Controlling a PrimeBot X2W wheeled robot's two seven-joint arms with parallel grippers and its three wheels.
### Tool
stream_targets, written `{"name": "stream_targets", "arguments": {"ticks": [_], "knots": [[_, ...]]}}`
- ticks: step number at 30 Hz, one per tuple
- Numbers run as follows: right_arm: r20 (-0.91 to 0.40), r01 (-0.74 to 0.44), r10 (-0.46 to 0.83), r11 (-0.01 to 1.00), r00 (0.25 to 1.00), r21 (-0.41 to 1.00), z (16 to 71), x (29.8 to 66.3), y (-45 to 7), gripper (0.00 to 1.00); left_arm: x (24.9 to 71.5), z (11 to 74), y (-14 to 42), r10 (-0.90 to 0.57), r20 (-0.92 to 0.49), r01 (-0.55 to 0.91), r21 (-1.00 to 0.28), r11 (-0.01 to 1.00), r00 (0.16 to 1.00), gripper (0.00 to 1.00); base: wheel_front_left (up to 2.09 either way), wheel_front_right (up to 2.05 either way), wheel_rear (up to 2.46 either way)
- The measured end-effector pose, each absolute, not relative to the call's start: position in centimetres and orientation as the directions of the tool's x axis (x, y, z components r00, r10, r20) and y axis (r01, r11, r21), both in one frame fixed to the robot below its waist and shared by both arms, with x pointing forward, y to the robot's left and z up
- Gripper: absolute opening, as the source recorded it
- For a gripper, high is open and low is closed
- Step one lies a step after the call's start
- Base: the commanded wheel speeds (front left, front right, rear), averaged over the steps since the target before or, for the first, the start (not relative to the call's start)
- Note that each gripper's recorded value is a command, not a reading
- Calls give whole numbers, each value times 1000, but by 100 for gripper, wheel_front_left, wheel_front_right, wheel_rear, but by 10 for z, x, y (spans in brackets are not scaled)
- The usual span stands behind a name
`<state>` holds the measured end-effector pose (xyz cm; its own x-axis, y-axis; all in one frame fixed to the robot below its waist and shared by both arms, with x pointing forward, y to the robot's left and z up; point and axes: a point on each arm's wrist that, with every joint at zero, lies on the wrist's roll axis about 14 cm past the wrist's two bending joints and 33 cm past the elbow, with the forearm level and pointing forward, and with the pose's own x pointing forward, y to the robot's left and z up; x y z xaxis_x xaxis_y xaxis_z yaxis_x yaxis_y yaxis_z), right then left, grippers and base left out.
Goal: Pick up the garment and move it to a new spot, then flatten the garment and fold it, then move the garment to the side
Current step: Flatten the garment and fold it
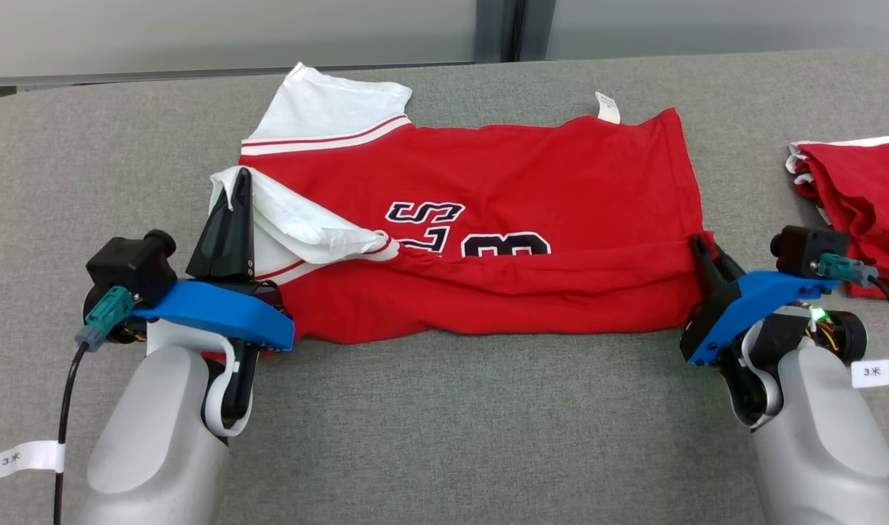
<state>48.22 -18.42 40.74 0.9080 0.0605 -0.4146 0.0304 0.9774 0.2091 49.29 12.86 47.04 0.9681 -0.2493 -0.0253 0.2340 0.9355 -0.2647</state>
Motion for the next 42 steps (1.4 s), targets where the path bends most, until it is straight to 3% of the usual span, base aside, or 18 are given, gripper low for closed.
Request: {"name": "stream_targets", "arguments": {"ticks": [11, 16, 28, 35, 37, 39, 40, 42], "knots": [[-261, -24, 78, 978, 962, 206, 449, 501, -174, 100, 484, 469, 132, -255, -44, 235, -263, 936, 966, 100, 0, 0, 0], [-220, -21, 67, 978, 973, 206, 456, 484, -177, 100, 457, 457, 145, -230, -82, 198, -291, 936, 970, 100, 0, 0, 0], [-279, -1, 46, 987, 959, 161, 446, 424, -190, 100, 378, 378, 164, -182, -475, -55, -442, 895, 861, 100, 0, 0, 0], [-327, 11, 46, 986, 944, 169, 437, 422, -193, 100, 379, 369, 158, -197, -526, -126, -515, 848, 827, 100, 0, 0, 0], [-348, 14, 47, 985, 936, 171, 431, 421, -193, 100, 381, 366, 156, -204, -537, -126, -514, 848, 819, 80, 0, 0, 0], [-363, 17, 47, 985, 931, 173, 426, 423, -193, 100, 383, 365, 155, -206, -539, -128, -517, 846, 816, 48, 0, 0, 0], [-374, 19, 49, 985, 926, 174, 423, 424, -192, 100, 384, 364, 155, -208, -540, -128, -519, 845, 815, 40, 0, 0, 0], [-388, 24, 49, 983, 920, 183, 419, 426, -193, 100, 386, 364, 153, -212, -534, -122, -523, 844, 819, 0, 0, 0, 0]]}}
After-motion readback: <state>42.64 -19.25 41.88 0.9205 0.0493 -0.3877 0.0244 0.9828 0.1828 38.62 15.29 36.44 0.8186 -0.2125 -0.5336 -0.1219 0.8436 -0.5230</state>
